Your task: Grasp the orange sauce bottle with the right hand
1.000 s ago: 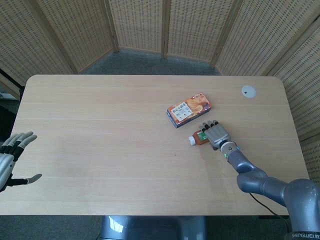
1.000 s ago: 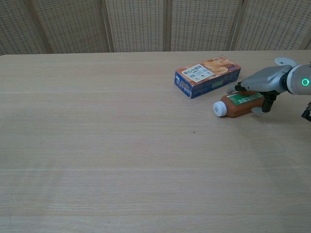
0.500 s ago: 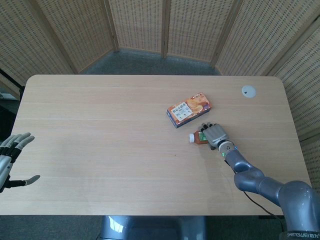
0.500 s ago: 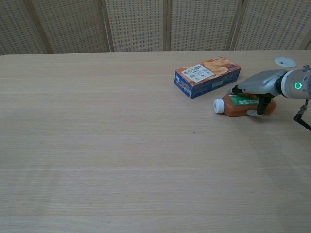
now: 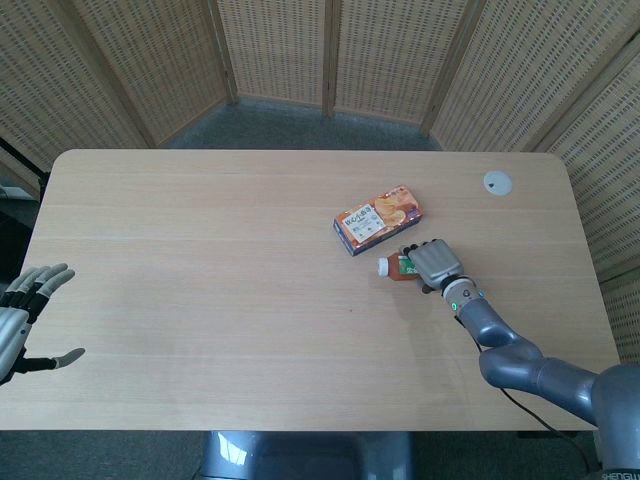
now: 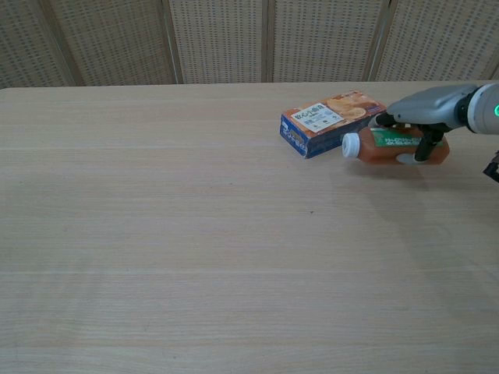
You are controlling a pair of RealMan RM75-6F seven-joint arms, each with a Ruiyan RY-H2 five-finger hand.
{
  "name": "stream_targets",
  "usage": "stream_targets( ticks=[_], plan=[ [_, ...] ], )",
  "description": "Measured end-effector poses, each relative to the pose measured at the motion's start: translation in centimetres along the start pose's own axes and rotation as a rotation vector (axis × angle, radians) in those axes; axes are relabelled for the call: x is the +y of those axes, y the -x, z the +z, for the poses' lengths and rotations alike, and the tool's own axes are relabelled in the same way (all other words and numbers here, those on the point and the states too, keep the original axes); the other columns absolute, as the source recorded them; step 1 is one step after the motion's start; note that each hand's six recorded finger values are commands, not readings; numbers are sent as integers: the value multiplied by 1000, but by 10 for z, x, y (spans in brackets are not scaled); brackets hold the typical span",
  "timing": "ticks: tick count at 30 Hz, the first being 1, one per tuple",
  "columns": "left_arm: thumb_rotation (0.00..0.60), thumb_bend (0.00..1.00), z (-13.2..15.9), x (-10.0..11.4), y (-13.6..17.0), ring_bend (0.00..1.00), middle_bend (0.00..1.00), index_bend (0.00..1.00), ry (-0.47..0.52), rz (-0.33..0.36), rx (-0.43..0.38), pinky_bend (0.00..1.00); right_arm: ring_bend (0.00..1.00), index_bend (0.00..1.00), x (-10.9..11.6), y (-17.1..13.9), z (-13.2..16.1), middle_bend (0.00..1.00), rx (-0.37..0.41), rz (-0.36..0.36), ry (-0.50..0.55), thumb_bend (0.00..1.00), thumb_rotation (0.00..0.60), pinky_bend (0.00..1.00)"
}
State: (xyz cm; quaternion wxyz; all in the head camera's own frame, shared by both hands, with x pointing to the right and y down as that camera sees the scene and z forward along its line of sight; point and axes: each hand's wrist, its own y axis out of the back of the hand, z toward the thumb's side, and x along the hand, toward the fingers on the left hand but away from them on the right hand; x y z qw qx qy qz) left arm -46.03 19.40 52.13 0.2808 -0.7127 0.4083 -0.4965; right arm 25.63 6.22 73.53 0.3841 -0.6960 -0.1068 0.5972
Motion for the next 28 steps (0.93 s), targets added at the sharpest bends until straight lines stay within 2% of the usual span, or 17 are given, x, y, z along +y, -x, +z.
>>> stream_targets(
  ticks=[4,14,17,21,28],
  plan=[
    [600,0,-2,-3,1,0,0,95,5,-8,7,0,462,443,28,-13,-3,457,-6,-77,49,564,600,692],
    [600,0,-7,-7,4,0,0,95,13,-11,20,0,469,447,127,-70,-27,460,-52,-355,194,564,600,692],
    [600,0,-10,-6,6,0,0,95,15,-9,27,0,471,450,151,-90,-35,459,-67,-432,232,564,600,692],
    [600,0,-12,-5,7,0,0,96,19,-1,28,0,471,461,164,-106,-44,459,-84,-477,249,564,600,692],
    [600,0,-12,-6,7,0,0,96,23,-3,24,0,471,461,167,-116,-51,458,-105,-487,255,562,600,693]
  ],
)
